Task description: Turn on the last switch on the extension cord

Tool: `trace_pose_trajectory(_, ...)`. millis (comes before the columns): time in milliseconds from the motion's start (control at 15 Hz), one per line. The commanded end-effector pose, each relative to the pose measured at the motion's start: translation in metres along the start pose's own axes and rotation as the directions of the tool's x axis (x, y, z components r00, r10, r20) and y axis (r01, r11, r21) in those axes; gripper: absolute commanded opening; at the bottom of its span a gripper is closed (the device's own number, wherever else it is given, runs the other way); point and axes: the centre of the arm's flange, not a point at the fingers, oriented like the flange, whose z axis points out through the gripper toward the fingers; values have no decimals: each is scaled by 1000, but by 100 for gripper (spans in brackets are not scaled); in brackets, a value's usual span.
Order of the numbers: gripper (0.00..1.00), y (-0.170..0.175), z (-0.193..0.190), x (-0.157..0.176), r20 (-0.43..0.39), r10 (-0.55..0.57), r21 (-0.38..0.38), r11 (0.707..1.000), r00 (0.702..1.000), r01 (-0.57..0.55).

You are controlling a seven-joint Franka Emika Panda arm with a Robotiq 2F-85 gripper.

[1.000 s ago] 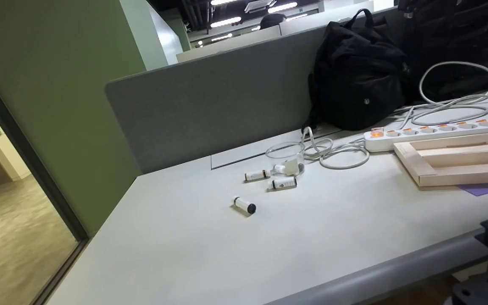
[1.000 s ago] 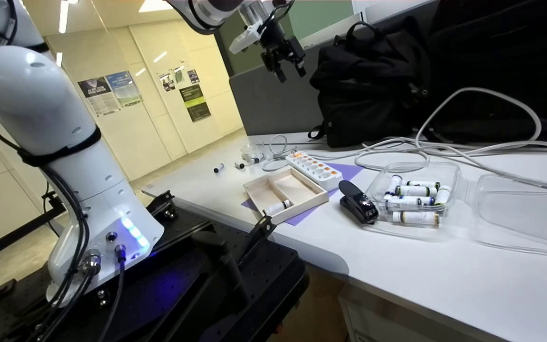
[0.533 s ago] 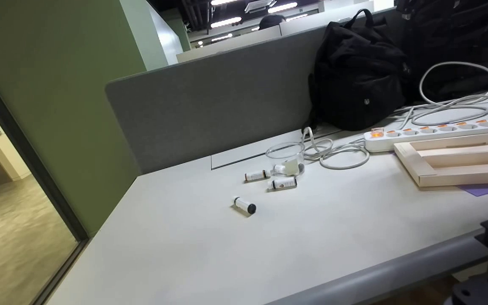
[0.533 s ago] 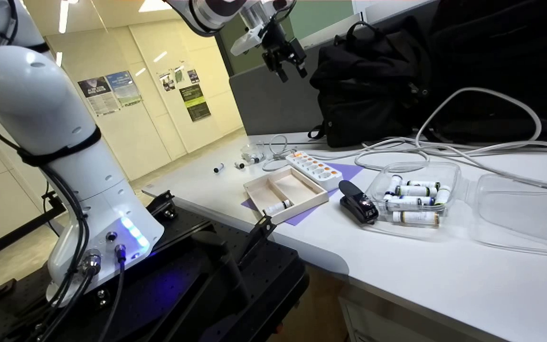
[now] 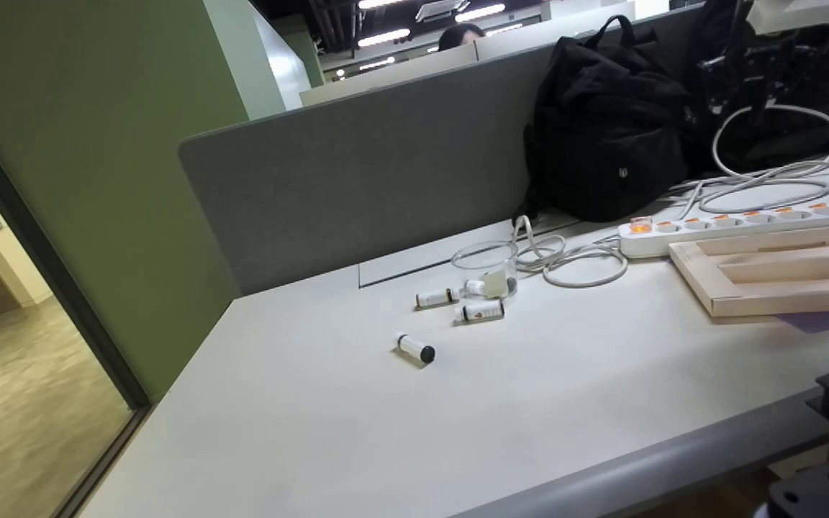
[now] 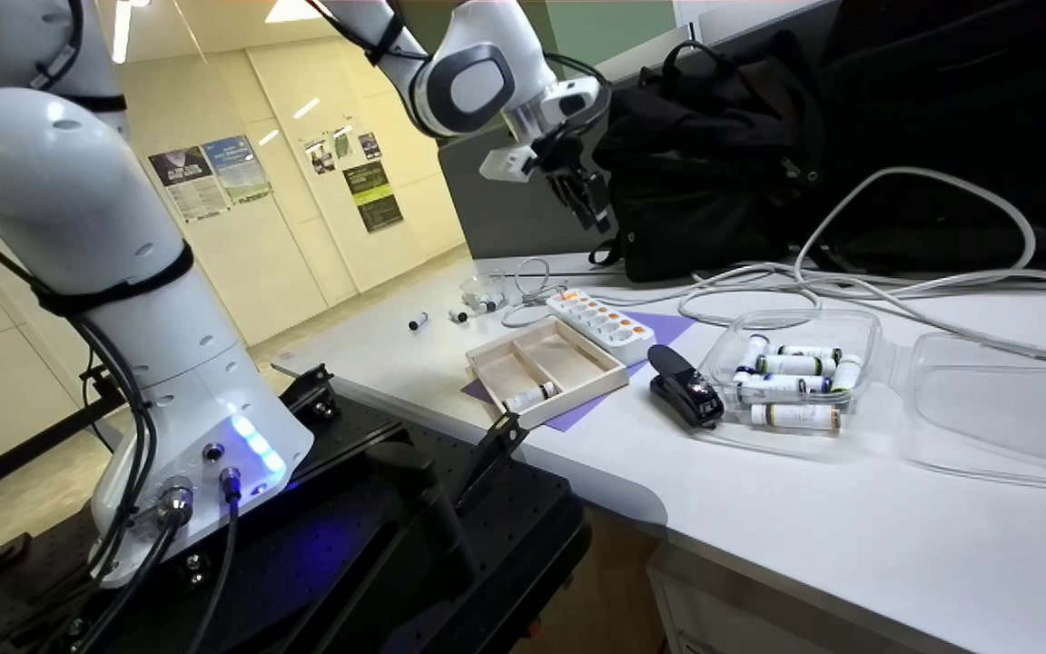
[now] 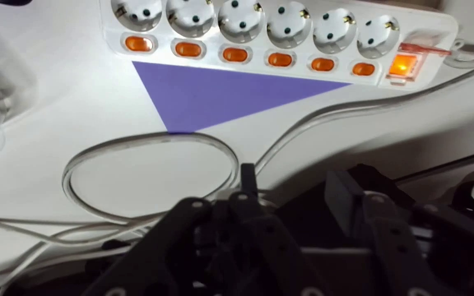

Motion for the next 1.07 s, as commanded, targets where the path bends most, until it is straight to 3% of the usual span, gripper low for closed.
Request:
trace_pose_trajectory(0,19,11,54,23,83,53,-31,998,995,-50)
trace_pose_trajectory(200,1,22,88,24,152,63,-101,994,986,-48)
trace_pose_trajectory(467,0,33,110,23,216,71,-201,979,974,-27)
trace_pose_trajectory(800,0,43,101,19,298,61,-290,957,953,29)
trace_pose_trajectory(1000,0,54,98,17,286,61,-324,945,956,37)
